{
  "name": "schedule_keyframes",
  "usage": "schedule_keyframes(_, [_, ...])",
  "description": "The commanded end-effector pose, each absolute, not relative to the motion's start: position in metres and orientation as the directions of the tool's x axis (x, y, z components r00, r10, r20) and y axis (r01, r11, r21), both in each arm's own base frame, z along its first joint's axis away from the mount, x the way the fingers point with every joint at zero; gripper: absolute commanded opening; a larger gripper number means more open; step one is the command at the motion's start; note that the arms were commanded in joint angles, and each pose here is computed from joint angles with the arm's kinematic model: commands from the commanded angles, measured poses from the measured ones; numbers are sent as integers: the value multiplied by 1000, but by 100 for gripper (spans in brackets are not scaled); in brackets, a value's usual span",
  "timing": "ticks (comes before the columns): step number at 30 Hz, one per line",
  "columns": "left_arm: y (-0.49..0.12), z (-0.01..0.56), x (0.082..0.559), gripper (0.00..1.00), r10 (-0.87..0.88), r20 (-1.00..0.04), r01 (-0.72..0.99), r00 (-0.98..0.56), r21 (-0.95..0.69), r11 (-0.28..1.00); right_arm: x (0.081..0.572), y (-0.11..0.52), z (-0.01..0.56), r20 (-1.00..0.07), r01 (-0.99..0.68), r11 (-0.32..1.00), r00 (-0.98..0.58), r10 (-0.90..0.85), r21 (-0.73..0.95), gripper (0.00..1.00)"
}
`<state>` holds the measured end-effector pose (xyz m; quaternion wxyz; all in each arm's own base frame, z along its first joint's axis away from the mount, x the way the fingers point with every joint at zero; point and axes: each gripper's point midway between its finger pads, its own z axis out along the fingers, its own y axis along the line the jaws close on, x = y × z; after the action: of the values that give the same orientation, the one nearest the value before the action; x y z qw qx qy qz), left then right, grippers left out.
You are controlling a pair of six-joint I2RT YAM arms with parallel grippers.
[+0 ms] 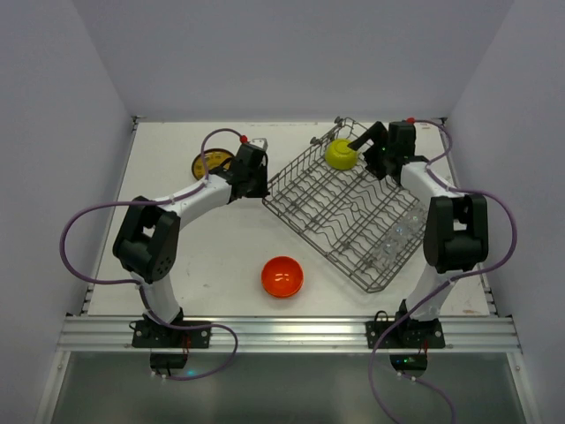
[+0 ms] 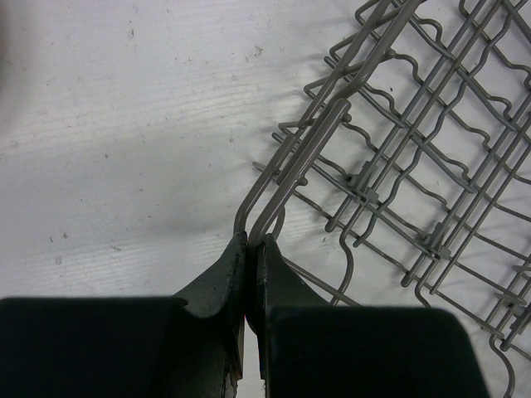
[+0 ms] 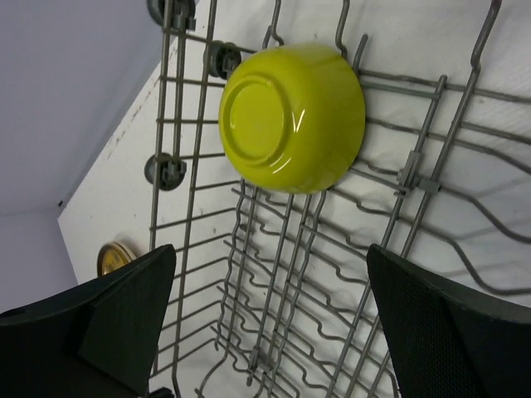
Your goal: Unload the mixed dishes from the dish rack
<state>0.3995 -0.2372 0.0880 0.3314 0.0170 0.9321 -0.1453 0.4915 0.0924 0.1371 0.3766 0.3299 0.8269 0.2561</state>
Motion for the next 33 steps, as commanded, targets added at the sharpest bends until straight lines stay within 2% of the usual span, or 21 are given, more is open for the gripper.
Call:
schedule_keyframes(1, [-245, 113, 413, 0, -93, -671, 144, -736, -290, 946, 527, 80, 165, -457, 308, 601, -429, 780, 738, 99])
schedule_keyframes(4, [-245, 111, 414, 0, -94, -669, 142, -738, -289, 947, 540, 75, 161, -448, 305, 593, -428, 785, 746, 99])
schedule_keyframes(11, [-245, 111, 414, 0, -94, -666, 138, -740, -288, 948, 555, 81, 136, -343, 342, 536, -487, 803, 772, 99])
schedule_keyframes(18, [-244, 114, 413, 0, -97, -671, 137, -735, -287, 948, 563, 89, 111, -284, 358, 504, -514, 809, 786, 99])
schedule_keyframes(27, [-245, 114, 414, 0, -98, -671, 138, -735, -290, 947, 570, 75, 86, -254, 397, 485, -508, 823, 779, 99])
schedule_keyframes(33, [-246, 110, 414, 0, -93, -667, 141, -739, -288, 947, 576, 72, 84, -280, 373, 489, -490, 825, 788, 99])
